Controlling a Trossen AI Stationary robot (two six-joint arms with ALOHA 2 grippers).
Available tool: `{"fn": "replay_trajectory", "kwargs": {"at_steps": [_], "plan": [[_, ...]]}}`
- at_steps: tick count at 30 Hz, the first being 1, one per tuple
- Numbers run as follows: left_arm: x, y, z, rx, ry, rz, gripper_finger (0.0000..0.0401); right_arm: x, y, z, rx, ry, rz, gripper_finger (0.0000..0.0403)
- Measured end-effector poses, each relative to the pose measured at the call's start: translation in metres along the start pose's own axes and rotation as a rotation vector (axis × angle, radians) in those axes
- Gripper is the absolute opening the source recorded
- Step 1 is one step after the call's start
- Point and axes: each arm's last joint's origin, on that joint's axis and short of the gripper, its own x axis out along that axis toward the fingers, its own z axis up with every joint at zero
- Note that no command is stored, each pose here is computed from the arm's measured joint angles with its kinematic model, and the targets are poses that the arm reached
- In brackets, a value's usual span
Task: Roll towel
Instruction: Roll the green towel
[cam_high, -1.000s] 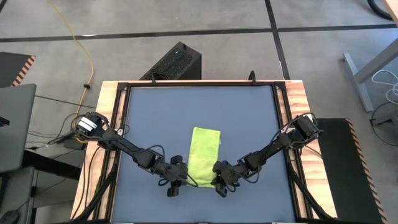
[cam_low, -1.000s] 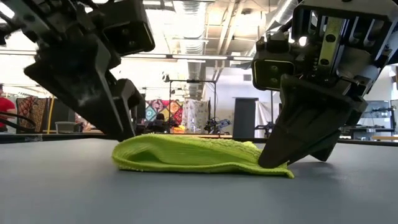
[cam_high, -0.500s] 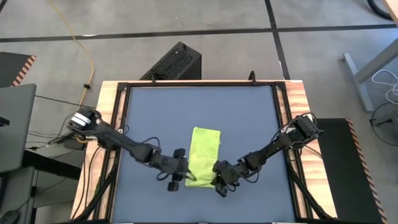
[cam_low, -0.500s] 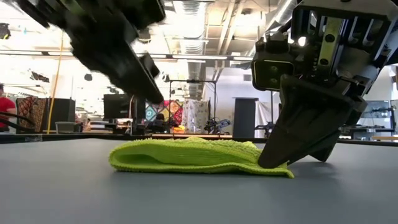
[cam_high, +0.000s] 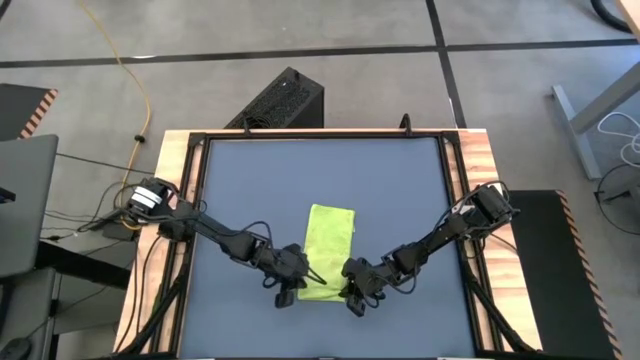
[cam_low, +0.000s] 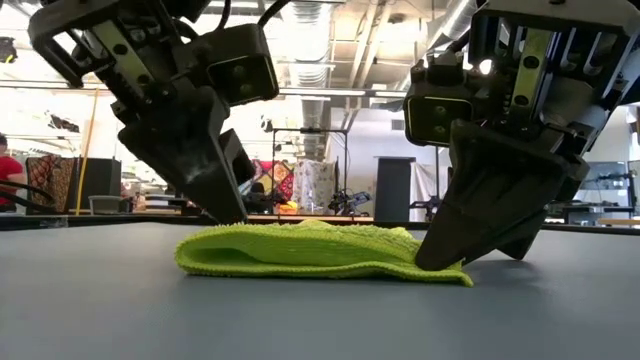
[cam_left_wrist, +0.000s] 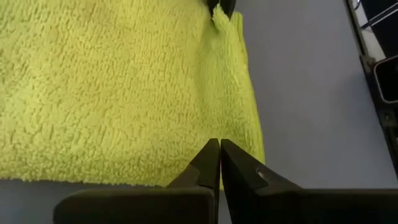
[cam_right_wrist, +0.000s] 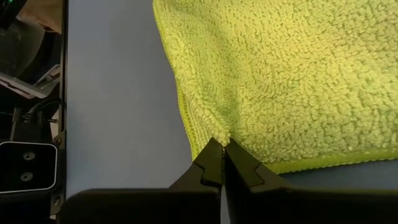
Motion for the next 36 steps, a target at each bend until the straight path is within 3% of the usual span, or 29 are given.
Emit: {"fn": "replay_trajectory", "kwargs": {"at_steps": [9,20,28,36], "plan": [[0.0,0.007,-0.004,0.014,0.034,0.09,0.0,0.0,0.0,0.0,0.001,0.0,0.0,0.0023],[-0.001,0.012,-0.016,-0.012,0.101,0.114,0.0,0.0,-0.002,0.003,0.003,0.001,0.004,0.0034],[-0.001,0.015,-0.016,-0.006,0.105,0.119,0.0,-0.002,0.002,0.011,-0.002,0.031,0.117,0.0091],[-0.001,0.015,-0.016,0.002,0.104,0.117,0.0,-0.023,0.013,0.024,-0.049,0.04,0.227,0.0165]]}}
